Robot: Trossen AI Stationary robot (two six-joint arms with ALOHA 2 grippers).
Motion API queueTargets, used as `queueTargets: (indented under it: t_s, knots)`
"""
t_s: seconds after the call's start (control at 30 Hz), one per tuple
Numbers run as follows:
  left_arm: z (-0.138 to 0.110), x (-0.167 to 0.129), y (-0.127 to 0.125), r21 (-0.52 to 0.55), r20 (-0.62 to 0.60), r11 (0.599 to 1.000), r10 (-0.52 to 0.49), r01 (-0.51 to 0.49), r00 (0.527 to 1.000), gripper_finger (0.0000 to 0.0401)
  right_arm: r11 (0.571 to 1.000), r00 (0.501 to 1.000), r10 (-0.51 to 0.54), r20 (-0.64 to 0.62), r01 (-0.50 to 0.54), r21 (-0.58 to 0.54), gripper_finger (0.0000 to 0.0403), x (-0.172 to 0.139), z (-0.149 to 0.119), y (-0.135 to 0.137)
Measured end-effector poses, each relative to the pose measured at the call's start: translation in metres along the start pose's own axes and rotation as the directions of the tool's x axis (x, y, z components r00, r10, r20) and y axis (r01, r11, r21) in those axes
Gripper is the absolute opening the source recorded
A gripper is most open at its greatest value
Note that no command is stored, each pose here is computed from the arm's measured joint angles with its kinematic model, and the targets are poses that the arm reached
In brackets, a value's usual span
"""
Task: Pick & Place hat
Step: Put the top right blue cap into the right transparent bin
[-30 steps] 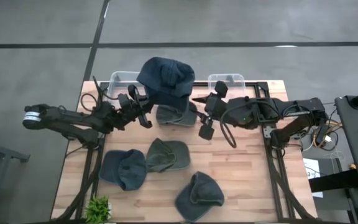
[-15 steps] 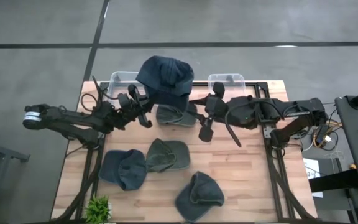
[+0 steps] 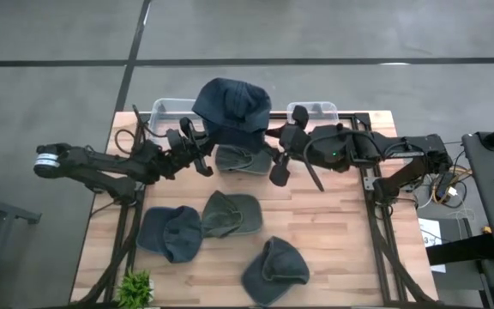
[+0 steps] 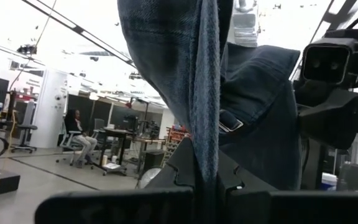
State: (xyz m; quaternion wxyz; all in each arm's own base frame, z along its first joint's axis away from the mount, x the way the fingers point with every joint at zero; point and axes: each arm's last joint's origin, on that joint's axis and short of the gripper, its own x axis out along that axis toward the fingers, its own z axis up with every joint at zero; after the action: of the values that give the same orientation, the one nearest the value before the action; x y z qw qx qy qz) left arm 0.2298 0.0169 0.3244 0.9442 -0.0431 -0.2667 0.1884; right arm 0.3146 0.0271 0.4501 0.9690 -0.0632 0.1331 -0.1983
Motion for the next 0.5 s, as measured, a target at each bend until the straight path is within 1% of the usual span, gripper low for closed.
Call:
queueTargets:
  t_s: [0.07,0.17,0.27,0.37,0.43,0.5]
  knots:
    - [0.0001,0.0,0.0,0.001,0.001,1.0,-0.001,0.001,1.0,0.0012,1.0,1.0,-0.001,-0.02,0.001,-0.011,0.0099,0.0005,-0.0024,-0.0003]
    - [0.0007,0.0,-0.0001,0.0,0.005,1.0,-0.009,0.009,1.0,0.0017,0.999,0.999,0.004,-0.037,-0.006,-0.042,0.0032,0.0005,-0.0045,-0.0008]
    - [0.0014,-0.0001,-0.0004,-0.001,0.01,1.0,-0.017,0.017,1.0,0.0017,0.999,0.999,0.002,-0.035,-0.004,-0.05,0.0017,-0.0003,-0.004,-0.0013]
    - [0.0012,-0.0001,-0.0002,-0.016,0.008,1.0,-0.01,0.01,1.0,0.0017,0.998,0.999,0.001,-0.036,-0.004,-0.062,0.0013,-0.001,-0.0035,-0.0018]
    - [0.0012,-0.0003,0.0005,-0.048,0.006,0.999,0.021,-0.02,1.0,0.0021,0.998,0.999,0.005,-0.033,-0.007,-0.062,0.0012,-0.0022,-0.003,-0.0024]
    - [0.0013,-0.0005,0.0013,-0.049,0.0,0.998,0.039,-0.038,0.999,0.0029,0.998,0.999,0.008,-0.035,-0.01,-0.064,0.0012,-0.0032,-0.0029,-0.0031]
